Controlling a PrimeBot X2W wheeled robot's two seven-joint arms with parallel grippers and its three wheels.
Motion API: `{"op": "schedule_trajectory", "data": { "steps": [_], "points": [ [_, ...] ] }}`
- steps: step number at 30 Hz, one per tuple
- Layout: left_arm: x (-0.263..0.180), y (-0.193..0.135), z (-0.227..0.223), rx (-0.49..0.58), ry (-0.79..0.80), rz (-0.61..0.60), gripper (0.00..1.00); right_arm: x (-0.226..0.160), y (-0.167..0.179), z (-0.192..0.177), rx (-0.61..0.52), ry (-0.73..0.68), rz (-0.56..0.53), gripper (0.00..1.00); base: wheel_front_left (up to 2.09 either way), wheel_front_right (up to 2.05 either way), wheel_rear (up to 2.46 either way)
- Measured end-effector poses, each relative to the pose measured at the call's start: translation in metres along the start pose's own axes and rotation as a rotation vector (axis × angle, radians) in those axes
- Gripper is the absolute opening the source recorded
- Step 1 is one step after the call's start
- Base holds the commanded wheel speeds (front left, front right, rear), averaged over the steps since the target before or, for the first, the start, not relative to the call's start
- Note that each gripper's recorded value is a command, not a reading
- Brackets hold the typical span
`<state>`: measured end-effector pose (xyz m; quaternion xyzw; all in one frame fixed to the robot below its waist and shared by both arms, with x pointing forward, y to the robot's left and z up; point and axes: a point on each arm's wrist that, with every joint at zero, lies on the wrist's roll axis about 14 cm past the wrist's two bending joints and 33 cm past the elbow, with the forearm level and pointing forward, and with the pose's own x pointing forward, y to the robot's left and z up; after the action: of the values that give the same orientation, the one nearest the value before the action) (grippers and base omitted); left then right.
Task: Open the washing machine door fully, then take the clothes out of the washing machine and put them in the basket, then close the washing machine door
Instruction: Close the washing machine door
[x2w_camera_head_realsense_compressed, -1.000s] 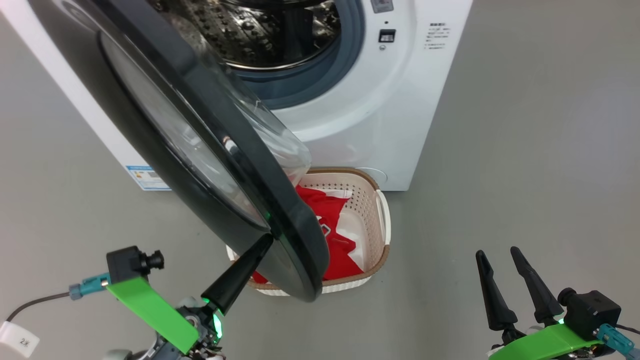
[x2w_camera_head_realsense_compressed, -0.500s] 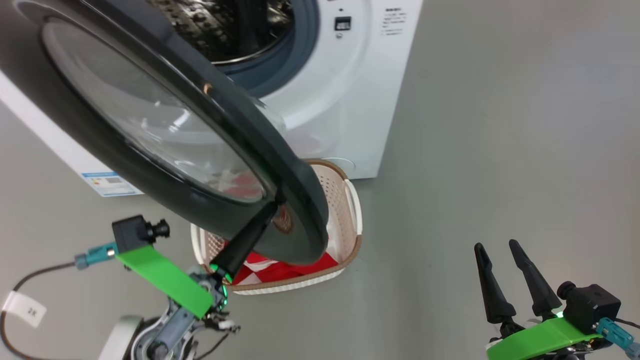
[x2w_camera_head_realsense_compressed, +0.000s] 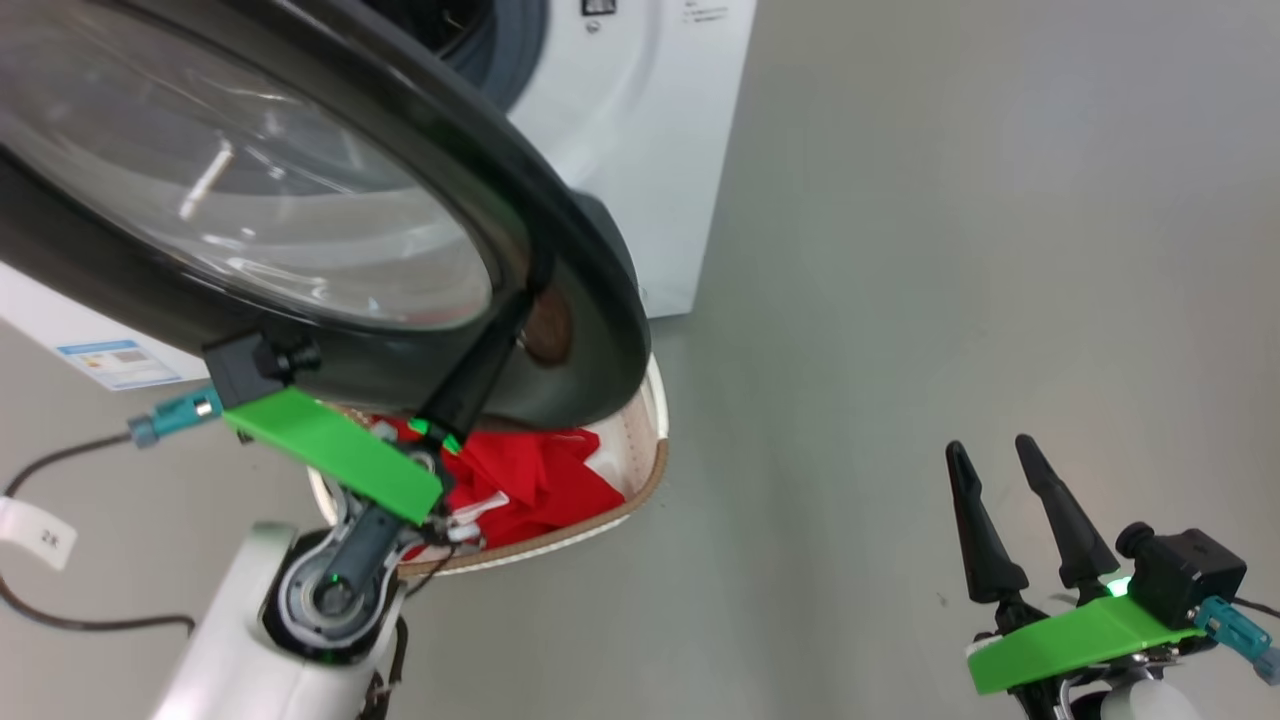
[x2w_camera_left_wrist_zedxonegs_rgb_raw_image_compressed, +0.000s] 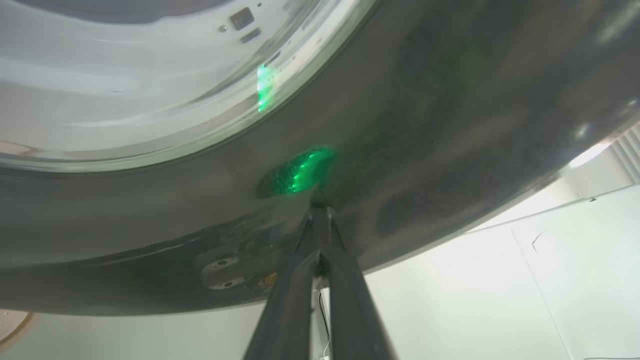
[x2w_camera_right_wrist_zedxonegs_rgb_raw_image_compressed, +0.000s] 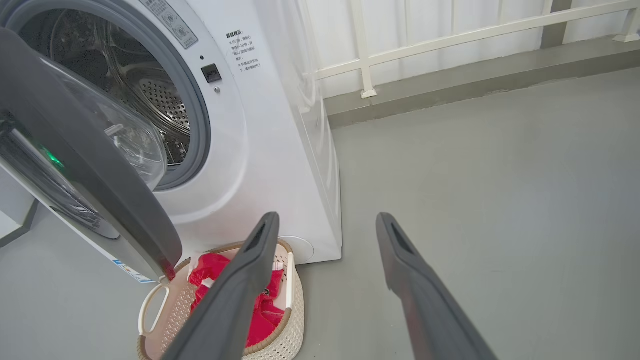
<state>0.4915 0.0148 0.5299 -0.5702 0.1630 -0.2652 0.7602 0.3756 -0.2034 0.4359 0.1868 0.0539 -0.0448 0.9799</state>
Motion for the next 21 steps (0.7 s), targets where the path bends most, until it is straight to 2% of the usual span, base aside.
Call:
{"op": "schedule_trajectory", "data": {
  "steps": [21],
  "points": [
    [0.076,0.002,0.018,0.091,-0.114,-0.026,0.0,0.001,-0.032,0.006,0.03,-0.019,-0.107,1.0,0.0,0.0,0.0]
  ]
}}
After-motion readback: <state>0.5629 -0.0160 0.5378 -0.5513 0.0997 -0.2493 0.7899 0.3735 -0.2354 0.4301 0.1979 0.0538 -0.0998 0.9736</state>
